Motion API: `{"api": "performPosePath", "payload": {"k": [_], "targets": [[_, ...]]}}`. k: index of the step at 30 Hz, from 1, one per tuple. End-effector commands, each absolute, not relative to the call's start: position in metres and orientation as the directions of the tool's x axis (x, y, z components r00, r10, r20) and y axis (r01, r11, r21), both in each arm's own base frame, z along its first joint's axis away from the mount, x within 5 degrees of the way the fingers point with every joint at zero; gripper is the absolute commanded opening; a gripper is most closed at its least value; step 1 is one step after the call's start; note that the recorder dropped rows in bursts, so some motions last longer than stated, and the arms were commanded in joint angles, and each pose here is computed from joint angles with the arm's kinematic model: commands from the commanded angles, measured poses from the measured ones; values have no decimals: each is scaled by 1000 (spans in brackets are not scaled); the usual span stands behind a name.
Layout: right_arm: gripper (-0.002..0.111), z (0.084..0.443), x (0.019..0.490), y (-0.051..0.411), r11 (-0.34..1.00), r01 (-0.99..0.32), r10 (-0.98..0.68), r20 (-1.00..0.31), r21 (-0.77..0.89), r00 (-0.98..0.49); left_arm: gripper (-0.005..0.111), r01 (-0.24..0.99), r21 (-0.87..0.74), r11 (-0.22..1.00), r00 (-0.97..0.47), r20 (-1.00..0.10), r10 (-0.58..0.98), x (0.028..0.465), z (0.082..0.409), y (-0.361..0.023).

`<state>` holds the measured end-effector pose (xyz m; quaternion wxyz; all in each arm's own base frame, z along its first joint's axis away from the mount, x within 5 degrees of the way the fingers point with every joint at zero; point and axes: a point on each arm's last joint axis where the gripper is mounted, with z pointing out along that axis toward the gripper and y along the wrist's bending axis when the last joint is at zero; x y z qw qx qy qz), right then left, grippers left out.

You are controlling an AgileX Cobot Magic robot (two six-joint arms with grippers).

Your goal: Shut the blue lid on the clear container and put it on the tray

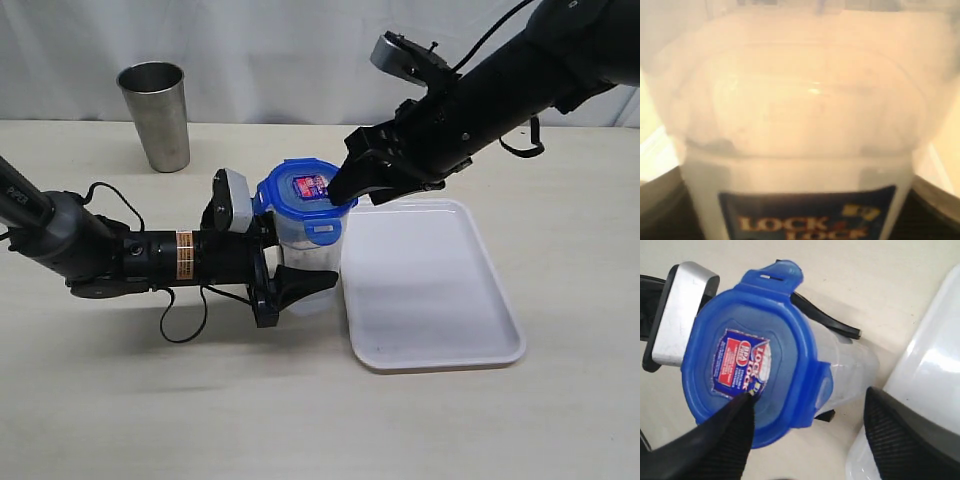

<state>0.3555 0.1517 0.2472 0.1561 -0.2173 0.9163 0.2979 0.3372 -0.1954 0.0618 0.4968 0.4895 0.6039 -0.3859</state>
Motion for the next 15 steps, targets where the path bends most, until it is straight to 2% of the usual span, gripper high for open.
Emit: {"api": "performPosePath", "payload": {"k": [1,8,12,15], "targets": [[60,256,350,152,700,-541,-347,-440,466,-828,0,974,21,224,-31,-974,224,338,61,-197],[60,303,347,152,666,-646,-357,-601,372,-715,0,975,22,223,-30,-973,227,338,61,-197],[59,334,329,161,575,-779,-445,-703,250,-555,0,974,21,225,-31,-974,226,338,61,-197],[50,343,308,176,452,-886,-591,-711,102,-382,0,974,21,227,-32,-974,225,338,61,-197]]}}
